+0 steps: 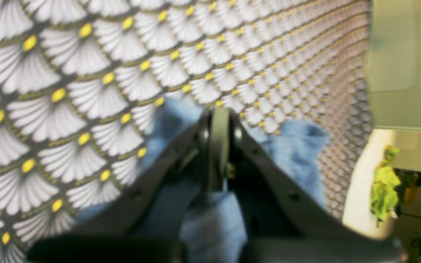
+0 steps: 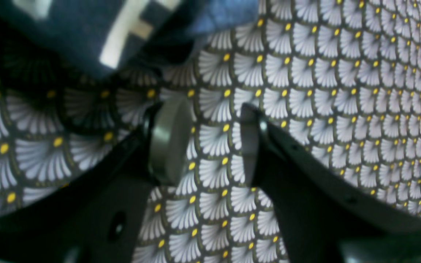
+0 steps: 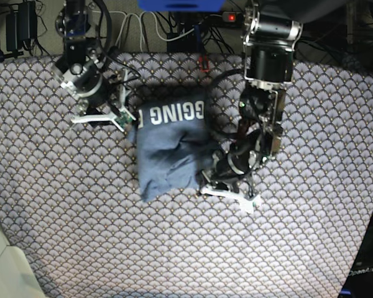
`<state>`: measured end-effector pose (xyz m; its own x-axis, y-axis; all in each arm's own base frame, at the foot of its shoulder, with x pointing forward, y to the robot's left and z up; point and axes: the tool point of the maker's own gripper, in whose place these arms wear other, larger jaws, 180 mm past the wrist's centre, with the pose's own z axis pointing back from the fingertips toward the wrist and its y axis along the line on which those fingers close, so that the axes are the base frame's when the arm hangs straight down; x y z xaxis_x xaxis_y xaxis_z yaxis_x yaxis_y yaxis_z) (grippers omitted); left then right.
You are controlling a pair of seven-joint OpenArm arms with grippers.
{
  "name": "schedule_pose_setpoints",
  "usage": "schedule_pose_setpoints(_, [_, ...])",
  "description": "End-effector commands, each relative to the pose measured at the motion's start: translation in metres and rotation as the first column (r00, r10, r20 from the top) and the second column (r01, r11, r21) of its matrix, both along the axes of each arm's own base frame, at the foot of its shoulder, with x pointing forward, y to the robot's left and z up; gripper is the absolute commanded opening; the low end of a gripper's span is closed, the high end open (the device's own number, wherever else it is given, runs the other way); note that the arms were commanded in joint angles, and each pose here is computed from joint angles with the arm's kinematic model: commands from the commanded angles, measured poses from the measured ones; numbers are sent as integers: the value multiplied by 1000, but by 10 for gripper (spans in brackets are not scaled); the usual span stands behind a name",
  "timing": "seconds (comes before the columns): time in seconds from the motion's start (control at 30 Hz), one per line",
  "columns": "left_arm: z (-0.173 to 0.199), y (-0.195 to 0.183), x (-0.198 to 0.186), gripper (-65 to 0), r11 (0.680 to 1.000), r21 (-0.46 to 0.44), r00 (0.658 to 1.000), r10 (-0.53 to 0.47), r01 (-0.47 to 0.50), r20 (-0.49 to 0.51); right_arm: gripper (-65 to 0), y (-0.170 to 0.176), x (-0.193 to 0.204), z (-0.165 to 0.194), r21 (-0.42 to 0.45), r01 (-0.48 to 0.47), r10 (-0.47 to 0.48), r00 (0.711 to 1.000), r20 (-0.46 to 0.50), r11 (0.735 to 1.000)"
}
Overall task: Fold the T-shirt properly
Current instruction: 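Grasp the bundle's lettered edge with both grippers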
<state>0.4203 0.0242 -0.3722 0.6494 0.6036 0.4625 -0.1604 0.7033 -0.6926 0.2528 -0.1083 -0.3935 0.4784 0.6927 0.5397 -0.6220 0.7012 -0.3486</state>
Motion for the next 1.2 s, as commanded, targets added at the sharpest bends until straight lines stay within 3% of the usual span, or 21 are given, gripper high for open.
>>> schedule_pose_setpoints(0.0, [21,1,12,-648,1000,-11,998,6,-5,60,-383,9,13,10,35,1,-3,999,44,999])
schedule_pose_setpoints(0.17, [26,43,-6,-648,997,69,994,28,-36,104,-383,24,10,-11,83,12,-10,1000,-22,996])
schedule_pose_setpoints(0.3, [31,84,-32,-648,983,177,990,21,-46,142,-386,44,1,-18,99,-38,42,998,-47,994])
schedule_pose_setpoints(0.5, [11,107,-80,-648,965,262,996,-11,-13,90,-387,72,-19,-11,123,-114,120,992,-40,986])
schedule_pose_setpoints(0.63, [-12,99,-106,-648,968,251,999,-29,24,16,-388,71,-23,0,119,-118,120,993,-16,986])
schedule_pose_setpoints(0.8, [-27,45,-133,-648,955,214,978,-197,207,-68,-388,45,-23,9,53,-119,119,993,14,991])
schedule_pose_setpoints(0.93, [-19,10,-140,-648,939,193,958,-282,285,-46,-388,30,-18,21,-3,-137,137,989,51,991])
schedule_pose_setpoints(1.17, [20,-8,-131,-648,943,176,952,-298,283,64,-388,29,-8,45,-20,-148,149,981,124,989])
